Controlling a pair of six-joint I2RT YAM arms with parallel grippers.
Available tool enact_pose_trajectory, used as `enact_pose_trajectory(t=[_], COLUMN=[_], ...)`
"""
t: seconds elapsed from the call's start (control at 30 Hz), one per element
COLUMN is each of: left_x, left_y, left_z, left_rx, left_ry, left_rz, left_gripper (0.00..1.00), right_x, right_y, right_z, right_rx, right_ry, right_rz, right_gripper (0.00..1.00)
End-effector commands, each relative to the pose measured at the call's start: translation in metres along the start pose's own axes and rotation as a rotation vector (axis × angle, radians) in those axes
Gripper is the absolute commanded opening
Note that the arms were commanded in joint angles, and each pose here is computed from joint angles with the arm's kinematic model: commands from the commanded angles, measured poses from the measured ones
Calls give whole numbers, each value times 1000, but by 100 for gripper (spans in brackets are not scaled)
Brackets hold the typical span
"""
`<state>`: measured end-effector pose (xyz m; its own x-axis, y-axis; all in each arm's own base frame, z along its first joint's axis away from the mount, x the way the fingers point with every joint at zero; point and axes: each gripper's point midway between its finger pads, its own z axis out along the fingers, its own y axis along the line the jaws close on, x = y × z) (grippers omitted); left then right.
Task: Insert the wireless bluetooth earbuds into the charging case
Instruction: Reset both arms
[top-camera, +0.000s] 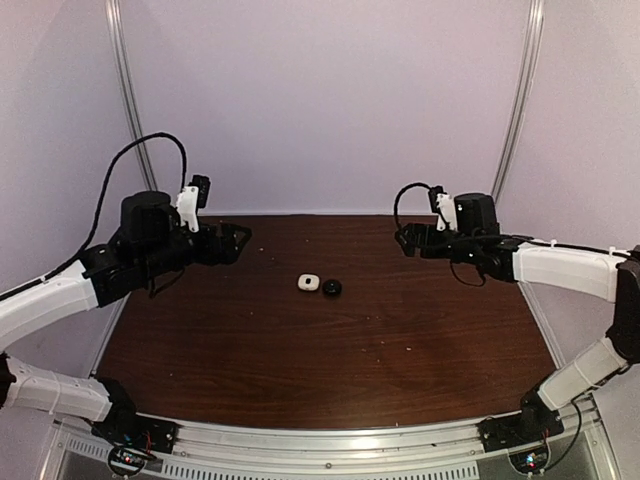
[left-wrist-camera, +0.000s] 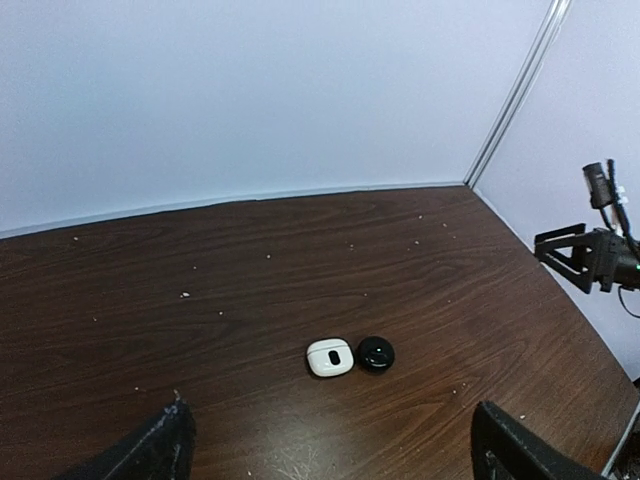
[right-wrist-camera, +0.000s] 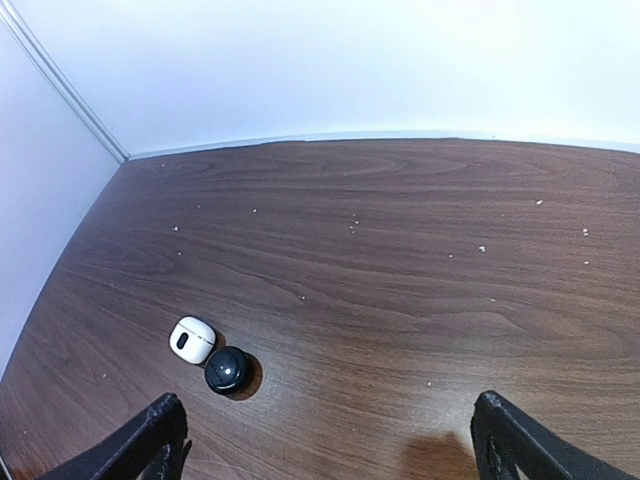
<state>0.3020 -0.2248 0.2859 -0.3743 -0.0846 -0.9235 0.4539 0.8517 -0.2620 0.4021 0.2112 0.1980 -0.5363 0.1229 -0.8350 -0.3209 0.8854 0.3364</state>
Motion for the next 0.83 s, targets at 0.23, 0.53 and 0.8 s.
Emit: enact_pose_trajectory(t=[0.23, 0.53, 0.8], left_x=[54, 105, 116], left_y=[40, 61, 60], left_z=[62, 68, 69], left_rx=[82, 55, 73], left_ry=[217, 246, 258], left_rz=[-133, -172, -184], left_gripper=[98, 98, 98], right_x=[2, 55, 67], right_y=[-20, -36, -37], right_z=[-71, -60, -51], right_rx=[72, 55, 41], right_ry=[-147, -109, -89], right_rz=[-2, 90, 84], right_gripper=[100, 100, 100])
